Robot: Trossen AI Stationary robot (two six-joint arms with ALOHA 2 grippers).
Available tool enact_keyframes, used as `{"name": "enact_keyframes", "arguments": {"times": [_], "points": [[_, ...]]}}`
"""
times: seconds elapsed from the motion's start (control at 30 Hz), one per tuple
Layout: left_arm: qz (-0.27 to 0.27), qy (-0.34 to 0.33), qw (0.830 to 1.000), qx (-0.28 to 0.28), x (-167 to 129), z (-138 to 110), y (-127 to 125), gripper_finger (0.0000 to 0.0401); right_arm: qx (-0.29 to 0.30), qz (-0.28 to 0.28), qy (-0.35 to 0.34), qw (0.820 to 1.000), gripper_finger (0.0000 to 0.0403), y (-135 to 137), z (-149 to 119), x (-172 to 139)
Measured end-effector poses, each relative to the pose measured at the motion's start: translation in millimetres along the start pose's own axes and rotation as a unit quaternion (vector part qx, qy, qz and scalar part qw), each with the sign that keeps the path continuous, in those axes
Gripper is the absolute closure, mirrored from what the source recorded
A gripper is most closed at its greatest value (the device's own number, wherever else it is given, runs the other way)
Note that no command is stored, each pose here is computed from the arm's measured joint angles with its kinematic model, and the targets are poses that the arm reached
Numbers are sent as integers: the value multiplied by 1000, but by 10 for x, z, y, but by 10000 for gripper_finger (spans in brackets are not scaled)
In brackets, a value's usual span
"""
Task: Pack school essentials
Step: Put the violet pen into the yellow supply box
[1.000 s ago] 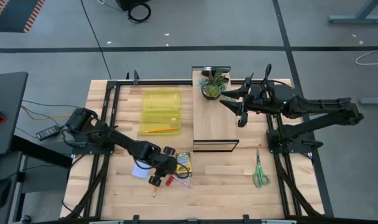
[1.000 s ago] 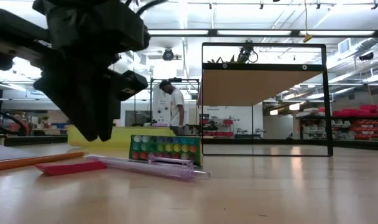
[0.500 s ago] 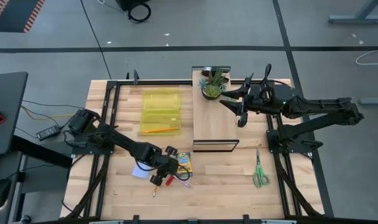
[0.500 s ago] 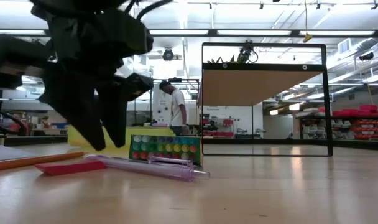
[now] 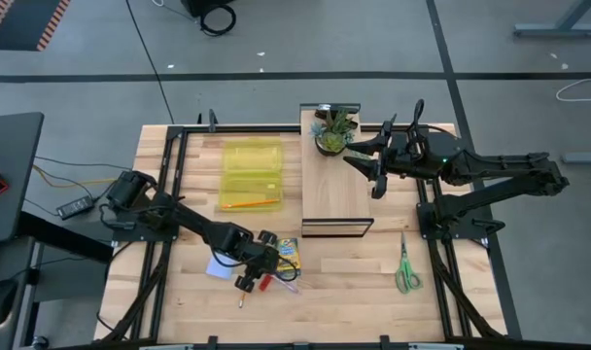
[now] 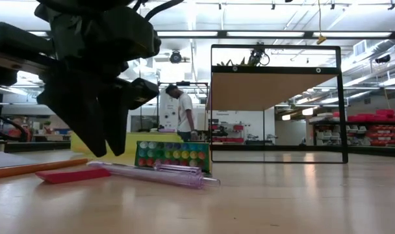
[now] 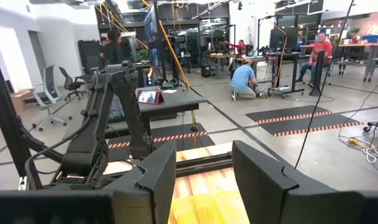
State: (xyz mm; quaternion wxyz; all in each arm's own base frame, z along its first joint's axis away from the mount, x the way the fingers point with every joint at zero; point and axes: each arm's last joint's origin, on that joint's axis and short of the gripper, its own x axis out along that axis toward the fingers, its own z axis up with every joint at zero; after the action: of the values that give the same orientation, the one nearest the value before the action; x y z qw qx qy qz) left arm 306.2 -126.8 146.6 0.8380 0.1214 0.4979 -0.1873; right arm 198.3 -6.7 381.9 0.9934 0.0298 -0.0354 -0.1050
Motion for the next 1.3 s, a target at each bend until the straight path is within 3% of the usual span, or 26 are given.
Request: {"name": "enact_keyframes", "arguments": {"times": [0.47, 0.93, 1.3], "points": [[-9, 20, 1000, 12, 148, -40, -74, 298, 1, 0, 0, 1000, 240, -1, -1, 0], [-3, 31, 999, 1, 191, -65, -69, 381, 0, 0, 0, 1000, 240, 0, 0, 0], [11, 23, 1000, 2, 133, -47, -59, 382, -1, 0, 0, 1000, 240, -1, 0, 0]]}}
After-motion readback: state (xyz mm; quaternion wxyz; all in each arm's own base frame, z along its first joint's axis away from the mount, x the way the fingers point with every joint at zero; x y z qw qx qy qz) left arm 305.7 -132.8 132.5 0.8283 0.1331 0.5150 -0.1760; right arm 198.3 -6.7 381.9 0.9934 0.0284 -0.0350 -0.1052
